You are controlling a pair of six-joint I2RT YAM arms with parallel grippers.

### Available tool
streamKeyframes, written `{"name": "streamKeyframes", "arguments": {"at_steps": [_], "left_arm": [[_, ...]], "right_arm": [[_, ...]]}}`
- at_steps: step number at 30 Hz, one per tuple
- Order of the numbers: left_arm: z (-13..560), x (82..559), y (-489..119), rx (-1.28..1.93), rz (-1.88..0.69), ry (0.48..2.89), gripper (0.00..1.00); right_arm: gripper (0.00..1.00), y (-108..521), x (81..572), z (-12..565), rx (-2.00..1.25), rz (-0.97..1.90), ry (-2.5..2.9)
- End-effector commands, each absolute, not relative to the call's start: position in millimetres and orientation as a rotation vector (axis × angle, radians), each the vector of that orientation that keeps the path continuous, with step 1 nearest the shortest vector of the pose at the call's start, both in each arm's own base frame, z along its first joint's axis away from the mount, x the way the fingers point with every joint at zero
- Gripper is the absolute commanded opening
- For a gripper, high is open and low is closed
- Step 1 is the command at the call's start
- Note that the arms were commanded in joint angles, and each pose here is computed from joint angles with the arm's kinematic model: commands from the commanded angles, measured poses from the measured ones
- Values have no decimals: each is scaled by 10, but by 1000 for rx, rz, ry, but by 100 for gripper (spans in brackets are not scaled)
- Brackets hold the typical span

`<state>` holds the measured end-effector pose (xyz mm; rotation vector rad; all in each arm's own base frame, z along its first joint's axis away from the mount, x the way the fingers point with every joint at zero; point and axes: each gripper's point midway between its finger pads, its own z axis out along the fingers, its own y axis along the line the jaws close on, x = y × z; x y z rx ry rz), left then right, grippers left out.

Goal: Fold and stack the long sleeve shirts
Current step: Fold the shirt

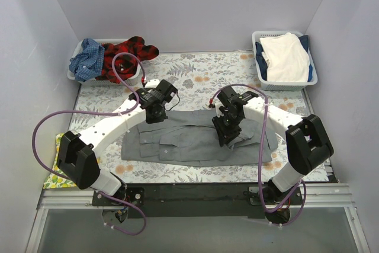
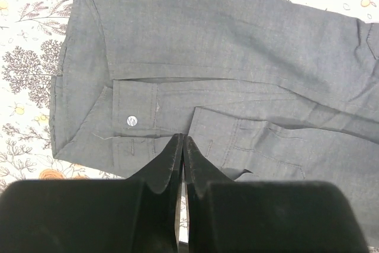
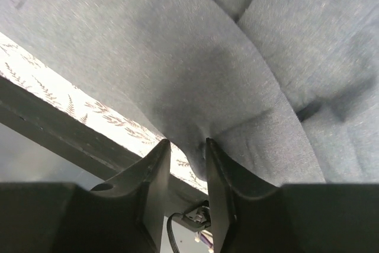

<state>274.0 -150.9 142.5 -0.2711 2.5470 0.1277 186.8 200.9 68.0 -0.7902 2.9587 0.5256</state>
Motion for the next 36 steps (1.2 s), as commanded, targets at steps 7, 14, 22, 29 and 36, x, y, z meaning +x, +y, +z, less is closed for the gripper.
{"name": "streamKeyframes", "arguments": {"at_steps": [7,14,22,29,36], "left_arm": [[966,2442,-1634,-230,-2,2732,40],[727,2313,-1817,-177,-169,2797,58],[425,2255,-1838,-139,-171,2863,58],[332,2322,-1852,-115,-159,2866,47],[423,2393,-1845,-113,-136,2844,0]], "right_arm": [[41,2120,1990,765,-771,556,2916],[40,2112,2001,784,-760,546,2911],[41,2116,2035,806,-752,534,2903],[40,2105,2061,827,-745,518,2898],[40,2108,2093,844,-742,502,2893]]}}
